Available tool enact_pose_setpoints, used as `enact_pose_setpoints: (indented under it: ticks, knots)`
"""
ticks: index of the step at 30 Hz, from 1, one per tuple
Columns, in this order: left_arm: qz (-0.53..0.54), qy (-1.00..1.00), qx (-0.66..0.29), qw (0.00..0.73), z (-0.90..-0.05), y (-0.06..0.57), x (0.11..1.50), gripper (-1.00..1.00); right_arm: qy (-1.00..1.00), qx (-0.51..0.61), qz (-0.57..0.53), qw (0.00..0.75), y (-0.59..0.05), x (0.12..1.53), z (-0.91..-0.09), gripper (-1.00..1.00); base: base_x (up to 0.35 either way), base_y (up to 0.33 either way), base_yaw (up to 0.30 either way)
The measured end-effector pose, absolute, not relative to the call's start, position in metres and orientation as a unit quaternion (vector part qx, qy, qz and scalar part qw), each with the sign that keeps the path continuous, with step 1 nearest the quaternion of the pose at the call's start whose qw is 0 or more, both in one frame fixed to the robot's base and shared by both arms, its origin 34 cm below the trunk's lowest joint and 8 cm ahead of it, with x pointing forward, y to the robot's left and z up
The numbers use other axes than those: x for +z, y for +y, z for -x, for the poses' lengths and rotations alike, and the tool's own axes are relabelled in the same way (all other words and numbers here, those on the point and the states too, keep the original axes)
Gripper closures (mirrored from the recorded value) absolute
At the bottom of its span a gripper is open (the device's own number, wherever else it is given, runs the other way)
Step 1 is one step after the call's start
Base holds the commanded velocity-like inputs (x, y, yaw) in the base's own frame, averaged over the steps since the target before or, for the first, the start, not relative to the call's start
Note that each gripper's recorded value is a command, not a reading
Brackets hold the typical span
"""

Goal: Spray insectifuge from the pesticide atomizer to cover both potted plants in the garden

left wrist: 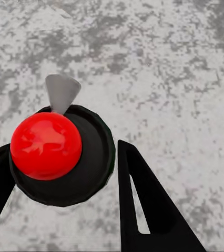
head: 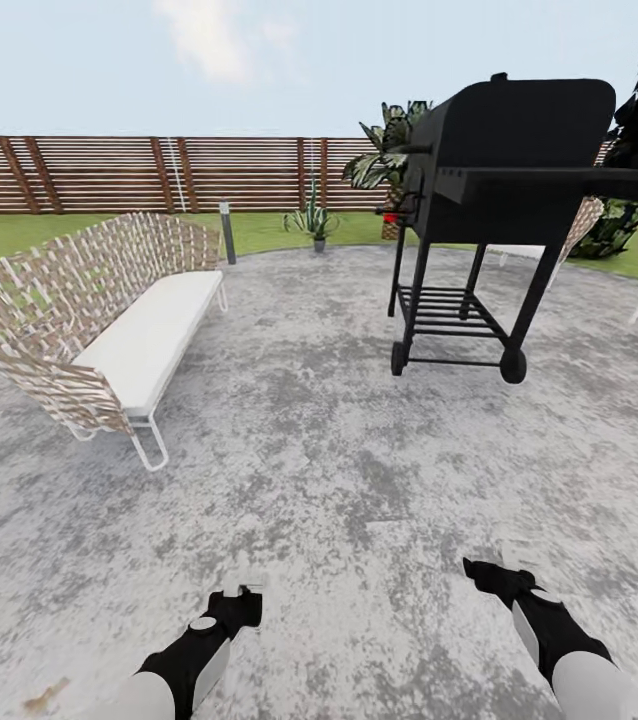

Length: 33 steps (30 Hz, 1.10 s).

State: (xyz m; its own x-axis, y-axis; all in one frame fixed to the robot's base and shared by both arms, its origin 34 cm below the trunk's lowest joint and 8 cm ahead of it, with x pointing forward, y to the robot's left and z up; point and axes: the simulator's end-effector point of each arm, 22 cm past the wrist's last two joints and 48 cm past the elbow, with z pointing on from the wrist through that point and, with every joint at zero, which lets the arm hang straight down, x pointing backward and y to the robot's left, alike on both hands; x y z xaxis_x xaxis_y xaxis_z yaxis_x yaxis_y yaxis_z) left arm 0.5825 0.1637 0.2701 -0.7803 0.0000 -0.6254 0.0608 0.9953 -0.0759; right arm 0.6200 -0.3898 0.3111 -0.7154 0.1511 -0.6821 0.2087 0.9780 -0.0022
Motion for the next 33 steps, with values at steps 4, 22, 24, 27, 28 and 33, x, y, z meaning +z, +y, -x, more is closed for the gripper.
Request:
enact_pose_setpoints:
  ticks: [4,22,24,27,28,33]
  knots:
    - [-0.016,0.942,-0.046,0.331,-0.5827,0.1639,0.2703,1.0,0.925,-0.04,-0.097,0.365,-0.3899,0.3112,-0.62,-1.0,0.318,0.165,0.0]
    - [-0.016,0.942,-0.046,0.331,-0.5823,0.1638,0.27,1.0,0.925,-0.04,-0.097,0.365,-0.39,0.3113,-0.62,-1.0,0.325,0.089,0.0]
    - [-0.016,0.942,-0.046,0.331,-0.5824,0.1638,0.2701,1.0,0.925,-0.04,-0.097,0.365,-0.3901,0.3115,-0.6202,-1.0,0.336,0.001,0.0]
    - [-0.016,0.942,-0.046,0.331,-0.5823,0.1638,0.2701,1.0,0.925,-0.04,-0.097,0.365,-0.3901,0.3114,-0.6201,-1.0,0.337,0.0,0.0]
    - [-0.016,0.942,-0.046,0.331,-0.5825,0.1638,0.2701,1.0,0.925,-0.04,-0.097,0.365,-0.39,0.3114,-0.6201,-1.0,0.337,0.0,0.0]
    - [-0.016,0.942,-0.046,0.331,-0.5824,0.1638,0.2701,1.0,0.925,-0.04,-0.097,0.365,-0.3901,0.3114,-0.6201,-1.0,0.338,0.0,0.0]
